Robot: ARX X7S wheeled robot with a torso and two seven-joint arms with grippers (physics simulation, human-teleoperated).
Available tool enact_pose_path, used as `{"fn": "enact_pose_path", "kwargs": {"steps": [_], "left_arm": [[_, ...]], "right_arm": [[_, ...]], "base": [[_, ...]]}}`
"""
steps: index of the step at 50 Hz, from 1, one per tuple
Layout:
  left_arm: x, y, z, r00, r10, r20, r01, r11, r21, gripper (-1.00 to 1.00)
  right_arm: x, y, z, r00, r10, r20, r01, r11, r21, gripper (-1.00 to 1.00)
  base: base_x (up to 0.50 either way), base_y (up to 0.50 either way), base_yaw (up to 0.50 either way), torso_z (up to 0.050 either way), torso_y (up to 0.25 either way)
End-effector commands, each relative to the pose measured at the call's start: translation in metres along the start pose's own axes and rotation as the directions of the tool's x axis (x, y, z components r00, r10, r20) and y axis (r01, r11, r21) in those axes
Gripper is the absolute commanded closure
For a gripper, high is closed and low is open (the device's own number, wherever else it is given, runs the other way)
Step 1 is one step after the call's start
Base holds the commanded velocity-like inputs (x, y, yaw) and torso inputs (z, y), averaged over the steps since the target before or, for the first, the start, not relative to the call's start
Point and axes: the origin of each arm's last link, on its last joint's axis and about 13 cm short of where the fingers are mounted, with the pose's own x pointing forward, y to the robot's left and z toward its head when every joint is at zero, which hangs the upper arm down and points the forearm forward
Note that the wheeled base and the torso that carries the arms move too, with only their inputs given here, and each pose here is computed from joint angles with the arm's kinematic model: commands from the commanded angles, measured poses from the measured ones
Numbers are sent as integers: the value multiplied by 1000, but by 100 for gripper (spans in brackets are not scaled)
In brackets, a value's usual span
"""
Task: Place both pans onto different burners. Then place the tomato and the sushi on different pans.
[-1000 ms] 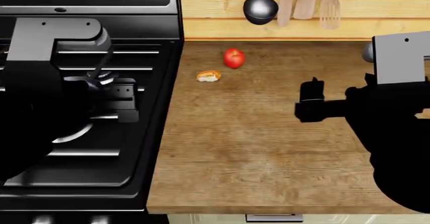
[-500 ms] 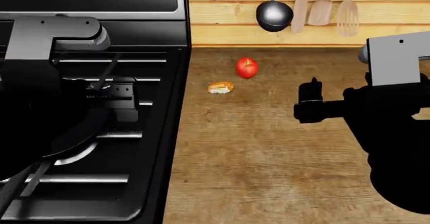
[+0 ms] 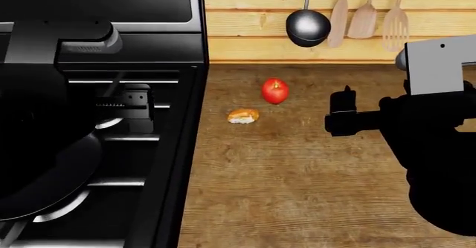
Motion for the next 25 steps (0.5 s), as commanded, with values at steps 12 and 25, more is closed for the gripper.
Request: {"fn": "enact_pose_path", "kwargs": {"steps": [12, 25], "left_arm": [[-1, -3, 2, 1000, -13, 5, 13, 1000, 8, -100], [3, -2, 0, 1000, -13, -1, 13, 1000, 2, -100]], "right_arm": [[69, 12, 8, 987, 48, -154, -53, 998, -33, -100], [151, 39, 19, 966, 67, -248, -66, 998, 14, -100]], "base": [[0, 0, 0, 0, 0], [0, 0, 0, 0, 0]]}}
